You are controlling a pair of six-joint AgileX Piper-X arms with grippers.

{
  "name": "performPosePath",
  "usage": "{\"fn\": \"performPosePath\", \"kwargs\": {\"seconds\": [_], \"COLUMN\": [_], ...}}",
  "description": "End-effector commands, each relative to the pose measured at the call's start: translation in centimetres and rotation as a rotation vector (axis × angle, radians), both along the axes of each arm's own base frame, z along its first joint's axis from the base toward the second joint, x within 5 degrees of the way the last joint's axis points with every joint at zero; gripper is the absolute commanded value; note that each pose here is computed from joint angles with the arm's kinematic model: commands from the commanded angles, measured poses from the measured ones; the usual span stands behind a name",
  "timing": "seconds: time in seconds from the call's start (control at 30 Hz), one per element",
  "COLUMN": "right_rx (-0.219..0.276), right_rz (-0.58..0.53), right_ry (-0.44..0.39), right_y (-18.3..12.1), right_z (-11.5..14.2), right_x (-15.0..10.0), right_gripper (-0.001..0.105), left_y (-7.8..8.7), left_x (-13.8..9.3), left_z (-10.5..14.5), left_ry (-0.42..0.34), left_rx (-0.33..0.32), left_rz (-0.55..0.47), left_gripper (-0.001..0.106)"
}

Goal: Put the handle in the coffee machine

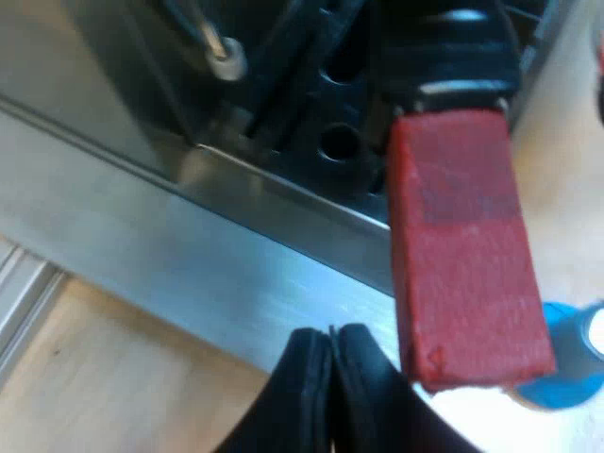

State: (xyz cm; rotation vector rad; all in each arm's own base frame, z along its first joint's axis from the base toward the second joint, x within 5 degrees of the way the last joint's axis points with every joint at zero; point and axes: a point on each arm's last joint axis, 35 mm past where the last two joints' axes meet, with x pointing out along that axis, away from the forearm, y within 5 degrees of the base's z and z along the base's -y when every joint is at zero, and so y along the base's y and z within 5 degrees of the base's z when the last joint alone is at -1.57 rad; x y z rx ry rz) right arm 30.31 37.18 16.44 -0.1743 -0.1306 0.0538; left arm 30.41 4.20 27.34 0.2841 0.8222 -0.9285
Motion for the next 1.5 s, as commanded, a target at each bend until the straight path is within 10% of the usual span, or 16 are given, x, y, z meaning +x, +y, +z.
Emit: {"fn": "performPosePath", "kwargs": {"seconds": [0.03, 0.6, 1.5], "right_rx": [0.122, 0.122, 0.077], "right_rz": [-0.003, -0.003, -0.004], "right_ry": [-0.090, -0.090, -0.039], "right_y": [-0.3, -0.3, 0.3], "right_z": [3.7, 3.7, 2.8], "right_x": [0.2, 0.2, -0.3], "right_gripper": [0.039, 0.039, 0.039], "left_y": [-0.6, -5.6, -8.8], "left_x": [-0.6, -1.0, -2.2], "left_z": [0.3, 0.1, 1.4], "left_ry": [0.010, 0.049, -0.047], "left_rx": [-0.002, 0.008, -0.030], "left_rz": [-0.061, -0.251, -0.439], "left_gripper": [0.001, 0.001, 0.001]}}
